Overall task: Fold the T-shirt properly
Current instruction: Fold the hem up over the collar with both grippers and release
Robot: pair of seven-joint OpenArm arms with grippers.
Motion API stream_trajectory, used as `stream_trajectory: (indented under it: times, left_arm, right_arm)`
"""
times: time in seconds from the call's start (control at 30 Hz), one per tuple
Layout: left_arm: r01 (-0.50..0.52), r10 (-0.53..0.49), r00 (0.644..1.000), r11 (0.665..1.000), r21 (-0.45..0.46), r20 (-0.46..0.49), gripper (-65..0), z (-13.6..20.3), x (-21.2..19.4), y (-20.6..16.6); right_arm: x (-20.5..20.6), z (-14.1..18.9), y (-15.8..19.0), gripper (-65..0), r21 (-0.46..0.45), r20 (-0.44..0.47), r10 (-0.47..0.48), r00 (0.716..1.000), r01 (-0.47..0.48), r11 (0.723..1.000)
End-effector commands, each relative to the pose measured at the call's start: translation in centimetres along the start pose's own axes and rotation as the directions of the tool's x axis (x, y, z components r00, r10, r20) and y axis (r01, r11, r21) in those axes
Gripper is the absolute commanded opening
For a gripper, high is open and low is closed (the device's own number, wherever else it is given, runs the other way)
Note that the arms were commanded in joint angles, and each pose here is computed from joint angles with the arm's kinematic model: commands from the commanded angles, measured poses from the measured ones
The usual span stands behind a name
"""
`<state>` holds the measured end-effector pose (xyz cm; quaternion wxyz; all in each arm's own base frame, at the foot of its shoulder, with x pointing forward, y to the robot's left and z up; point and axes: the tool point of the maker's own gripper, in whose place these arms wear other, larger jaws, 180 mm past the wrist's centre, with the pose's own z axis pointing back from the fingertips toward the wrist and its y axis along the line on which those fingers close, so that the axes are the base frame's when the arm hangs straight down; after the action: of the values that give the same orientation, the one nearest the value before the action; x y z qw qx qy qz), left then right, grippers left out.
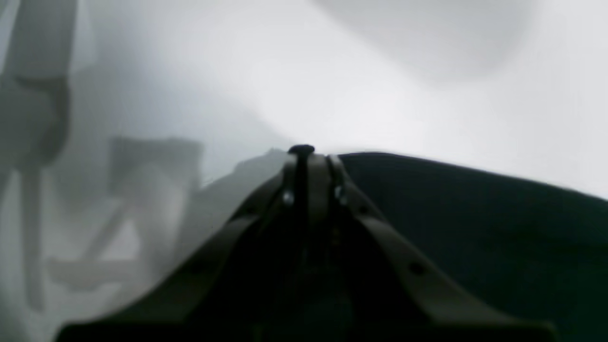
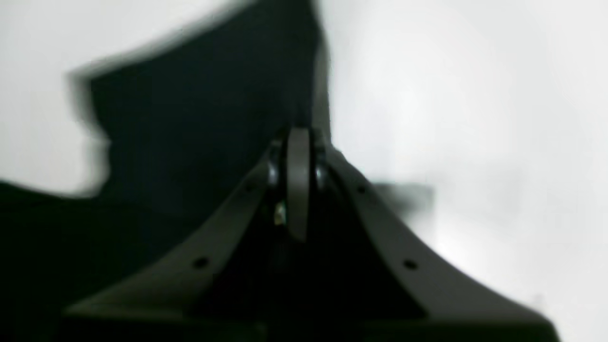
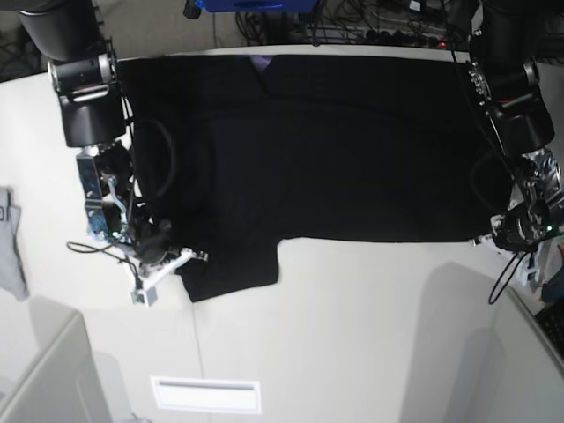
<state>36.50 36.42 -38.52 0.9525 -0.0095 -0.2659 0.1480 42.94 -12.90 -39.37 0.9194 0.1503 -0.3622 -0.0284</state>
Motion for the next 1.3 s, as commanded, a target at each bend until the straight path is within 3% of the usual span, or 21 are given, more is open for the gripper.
stream_trajectory:
  times: [0.0, 0.27, 0.43, 0.57, 0.67, 0.83, 0.93, 1.17, 1.27]
  left_arm:
    - [-0.001, 0.0, 0.998, 1.0, 0.017, 0.06, -65.0, 1.7, 2.1, 1.1]
    - [0.123, -0.127, 0.989, 0.991, 0.053, 0.073, -65.0, 6.0, -0.1, 0.7]
    - [0.169, -0.171, 0.985, 0.98, 0.103, 0.01, -65.0, 8.1, -2.7, 2.2]
    - [0.293, -0.291, 0.956, 0.949, 0.119, -0.04, -65.0, 9.6, -5.1, 4.1]
    - [0.315, -0.307, 0.948, 0.939, 0.138, -0.076, -65.0, 10.2, -6.7, 5.3]
    - [0.369, -0.355, 0.928, 0.917, 0.15, -0.113, -65.0, 11.1, -8.5, 5.6]
    - [0.467, -0.446, 0.881, 0.874, 0.138, -0.157, -65.0, 11.7, -9.5, 5.9]
    - [0.526, -0.484, 0.839, 0.839, 0.142, -0.247, -65.0, 12.5, -11.6, 8.0]
    - [0.536, -0.49, 0.831, 0.833, 0.14, -0.264, -65.0, 12.7, -12.1, 8.2]
  right_arm:
    - [3.0, 1.1, -0.1, -65.0, 0.01, 0.078, 0.004, 0.997, -0.005, 1.0]
    - [3.0, 6.0, -0.3, -65.0, 0.035, 0.107, -0.036, 0.994, 0.032, 0.999]
    - [1.2, 9.8, -1.2, -65.0, 0.018, 0.102, -0.052, 0.993, 0.051, 0.999]
    - [-0.9, 12.7, -1.3, -65.0, 0.008, 0.121, -0.07, 0.99, 0.07, 0.998]
    - [-2.4, 14.5, -1.3, -65.0, -0.002, 0.136, -0.093, 0.986, 0.094, 0.996]
    - [-5.2, 16.7, -0.6, -65.0, 0.093, 0.109, -0.228, 0.967, 0.219, 0.971]
    - [-6.8, 17.3, -0.2, -65.0, 0.135, 0.069, -0.289, 0.955, 0.278, 0.951]
    - [-11.7, 18.2, 0.0, -65.0, 0.107, -0.035, -0.318, 0.947, 0.32, 0.941]
    - [-13.3, 18.6, 1.4, -65.0, 0.141, -0.075, -0.359, 0.93, 0.366, 0.92]
